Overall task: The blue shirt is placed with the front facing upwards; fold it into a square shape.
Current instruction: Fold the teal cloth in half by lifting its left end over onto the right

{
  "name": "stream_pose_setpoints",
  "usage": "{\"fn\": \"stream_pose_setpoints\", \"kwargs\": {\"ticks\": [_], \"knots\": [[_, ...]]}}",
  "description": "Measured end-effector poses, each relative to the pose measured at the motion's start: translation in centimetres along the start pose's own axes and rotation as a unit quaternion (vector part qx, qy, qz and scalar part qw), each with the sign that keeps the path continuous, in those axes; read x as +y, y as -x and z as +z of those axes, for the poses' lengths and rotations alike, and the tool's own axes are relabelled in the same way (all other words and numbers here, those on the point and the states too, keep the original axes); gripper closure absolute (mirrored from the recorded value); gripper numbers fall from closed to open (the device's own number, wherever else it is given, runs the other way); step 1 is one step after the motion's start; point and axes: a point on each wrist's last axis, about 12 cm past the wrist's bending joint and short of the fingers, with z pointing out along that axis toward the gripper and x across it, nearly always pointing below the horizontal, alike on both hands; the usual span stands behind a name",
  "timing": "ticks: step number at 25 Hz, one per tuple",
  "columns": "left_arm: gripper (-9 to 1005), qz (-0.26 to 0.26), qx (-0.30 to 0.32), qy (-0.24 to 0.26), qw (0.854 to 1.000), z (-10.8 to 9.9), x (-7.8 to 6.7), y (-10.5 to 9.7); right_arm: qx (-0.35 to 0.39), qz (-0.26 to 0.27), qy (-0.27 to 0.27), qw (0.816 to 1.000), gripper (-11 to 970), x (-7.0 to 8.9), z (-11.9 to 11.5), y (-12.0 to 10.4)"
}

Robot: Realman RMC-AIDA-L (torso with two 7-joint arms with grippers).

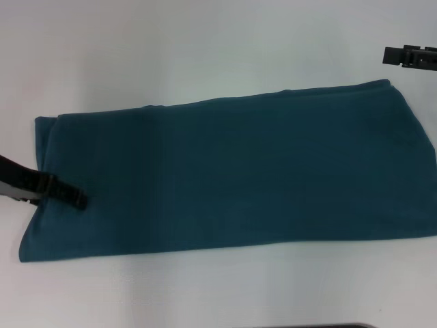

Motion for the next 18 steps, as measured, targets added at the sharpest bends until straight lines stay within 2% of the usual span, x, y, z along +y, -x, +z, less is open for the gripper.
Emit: {"fn": "stream_pose_setpoints", "kwargs": {"ticks": [6, 17, 18], "knots": [[130, 0.011, 0.001, -0.001, 1.0, 0.03, -0.6, 0.55, 0.0, 0.001, -0.001, 1.0, 43, -0.03, -0.06, -0.1], [132, 0.012, 0.001, 0.001, 1.0, -0.05, -0.65, 0.72, 0.0, 0.001, 0.0, 1.0, 43, -0.01, -0.01, -0.03], [160, 0.011, 0.001, 0.001, 1.0, -0.03, -0.63, 0.73, 0.0, 0.0, 0.0, 1.0, 43, 0.0, 0.0, 0.0]]}}
